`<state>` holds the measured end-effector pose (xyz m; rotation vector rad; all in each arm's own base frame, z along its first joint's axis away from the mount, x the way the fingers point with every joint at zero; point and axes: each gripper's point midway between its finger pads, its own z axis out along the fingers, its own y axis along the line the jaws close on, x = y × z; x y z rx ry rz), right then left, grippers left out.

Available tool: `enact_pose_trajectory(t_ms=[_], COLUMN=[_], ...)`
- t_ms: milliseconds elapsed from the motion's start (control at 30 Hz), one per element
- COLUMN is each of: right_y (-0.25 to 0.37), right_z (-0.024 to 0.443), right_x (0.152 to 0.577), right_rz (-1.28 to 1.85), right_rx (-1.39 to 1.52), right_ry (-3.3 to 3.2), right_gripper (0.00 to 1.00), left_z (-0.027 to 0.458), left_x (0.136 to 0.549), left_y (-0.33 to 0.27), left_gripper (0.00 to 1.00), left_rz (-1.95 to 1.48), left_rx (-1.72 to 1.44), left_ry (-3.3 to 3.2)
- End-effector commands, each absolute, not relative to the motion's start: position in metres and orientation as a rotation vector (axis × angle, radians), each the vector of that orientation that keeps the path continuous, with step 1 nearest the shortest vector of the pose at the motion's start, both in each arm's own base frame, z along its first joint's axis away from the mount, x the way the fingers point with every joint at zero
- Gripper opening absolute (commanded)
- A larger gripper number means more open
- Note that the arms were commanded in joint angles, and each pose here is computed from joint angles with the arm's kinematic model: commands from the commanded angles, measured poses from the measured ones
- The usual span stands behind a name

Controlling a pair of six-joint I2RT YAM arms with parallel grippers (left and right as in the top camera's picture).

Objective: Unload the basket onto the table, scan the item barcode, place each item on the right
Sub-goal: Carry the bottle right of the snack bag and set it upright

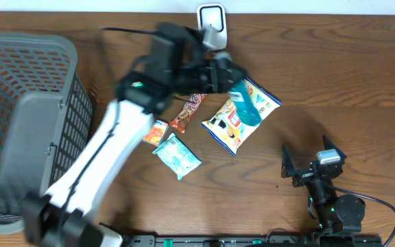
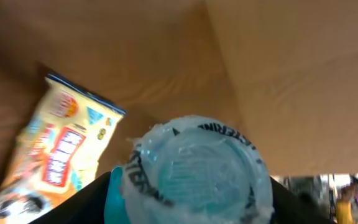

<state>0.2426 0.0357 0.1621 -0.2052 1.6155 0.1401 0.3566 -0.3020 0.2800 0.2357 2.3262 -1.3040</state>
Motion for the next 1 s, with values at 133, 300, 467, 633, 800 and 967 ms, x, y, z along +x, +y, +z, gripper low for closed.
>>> enact_pose_trajectory(t_ms=[133, 300, 467, 633, 800, 967], right_y=[0.037, 0.037, 0.037, 0.037, 0.037, 0.037], right_z=[0.161, 0.161, 0.161, 0.161, 0.161, 0.161], right_x=[0.242, 0.242, 0.242, 0.242, 0.242, 0.242], right_rz=[0.142, 0.142, 0.142, 0.142, 0.142, 0.142], right_rx=[-0.210, -0.210, -0.210, -0.210, -0.210, -0.210], right_ry=[1.614, 1.614, 1.614, 1.614, 1.614, 1.614], right_gripper=[0.99, 0.99, 0.99, 0.99, 0.99, 0.99], left_z=[0.214, 0.160, 0.129, 0.105, 0.093, 0.089], left_x=[0.362, 0.373, 0.374, 0.370, 0.362, 0.359], left_y=[-0.359, -0.364, -0.374, -0.387, -0.395, -0.400], left_gripper=[0.41, 0.41, 0.41, 0.42, 0.42, 0.50], left_rz=[-1.296, -1.162, -1.113, -1.098, -1.055, -0.963], left_rx=[0.326, 0.269, 0.270, 0.294, 0.313, 0.313], left_ry=[2.412, 2.516, 2.559, 2.581, 2.603, 2.592])
